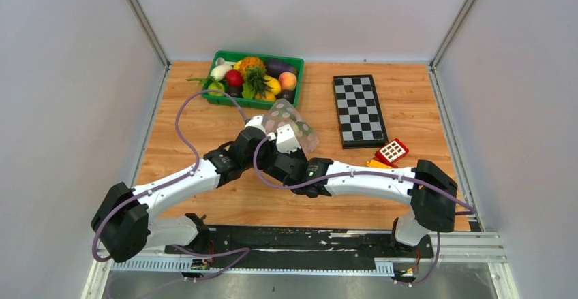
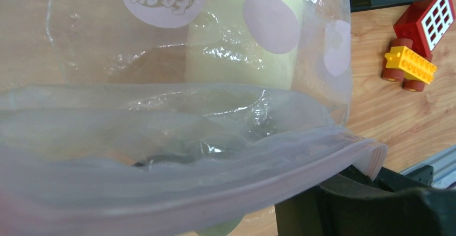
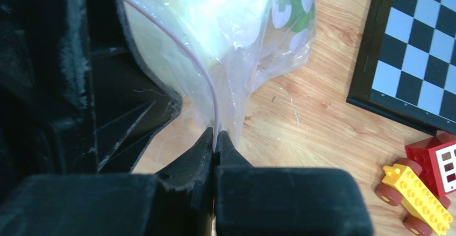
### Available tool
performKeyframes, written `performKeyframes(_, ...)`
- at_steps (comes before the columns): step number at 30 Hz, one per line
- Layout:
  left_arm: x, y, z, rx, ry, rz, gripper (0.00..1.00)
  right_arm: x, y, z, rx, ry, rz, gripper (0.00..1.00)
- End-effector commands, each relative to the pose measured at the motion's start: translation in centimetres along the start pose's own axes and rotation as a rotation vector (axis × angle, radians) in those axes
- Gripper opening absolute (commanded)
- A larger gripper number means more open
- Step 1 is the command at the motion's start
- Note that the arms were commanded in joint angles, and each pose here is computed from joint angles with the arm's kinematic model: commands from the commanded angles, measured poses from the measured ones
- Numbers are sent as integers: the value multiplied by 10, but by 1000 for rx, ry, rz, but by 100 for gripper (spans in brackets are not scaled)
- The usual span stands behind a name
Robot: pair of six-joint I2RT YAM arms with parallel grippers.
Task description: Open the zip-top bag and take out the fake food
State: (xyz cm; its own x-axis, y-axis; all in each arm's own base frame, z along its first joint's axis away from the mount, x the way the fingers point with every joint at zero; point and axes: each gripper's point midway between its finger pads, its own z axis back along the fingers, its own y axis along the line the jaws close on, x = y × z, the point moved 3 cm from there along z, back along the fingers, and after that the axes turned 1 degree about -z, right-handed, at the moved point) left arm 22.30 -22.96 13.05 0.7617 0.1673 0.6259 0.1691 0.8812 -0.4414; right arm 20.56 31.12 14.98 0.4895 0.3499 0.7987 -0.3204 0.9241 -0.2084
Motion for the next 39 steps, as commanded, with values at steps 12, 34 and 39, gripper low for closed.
performKeyframes(12, 29, -50, -8, -149, -10, 212, 0, 7, 31, 8, 126, -13, -2, 0)
performKeyframes(34, 52, -69, 22, -334, 72, 492, 0, -12, -26, 0, -181, -88, 96, 2)
performKeyframes(39, 60, -80, 24, -419, 68, 582, 0, -10, -17, 0, -138, -103, 83, 2)
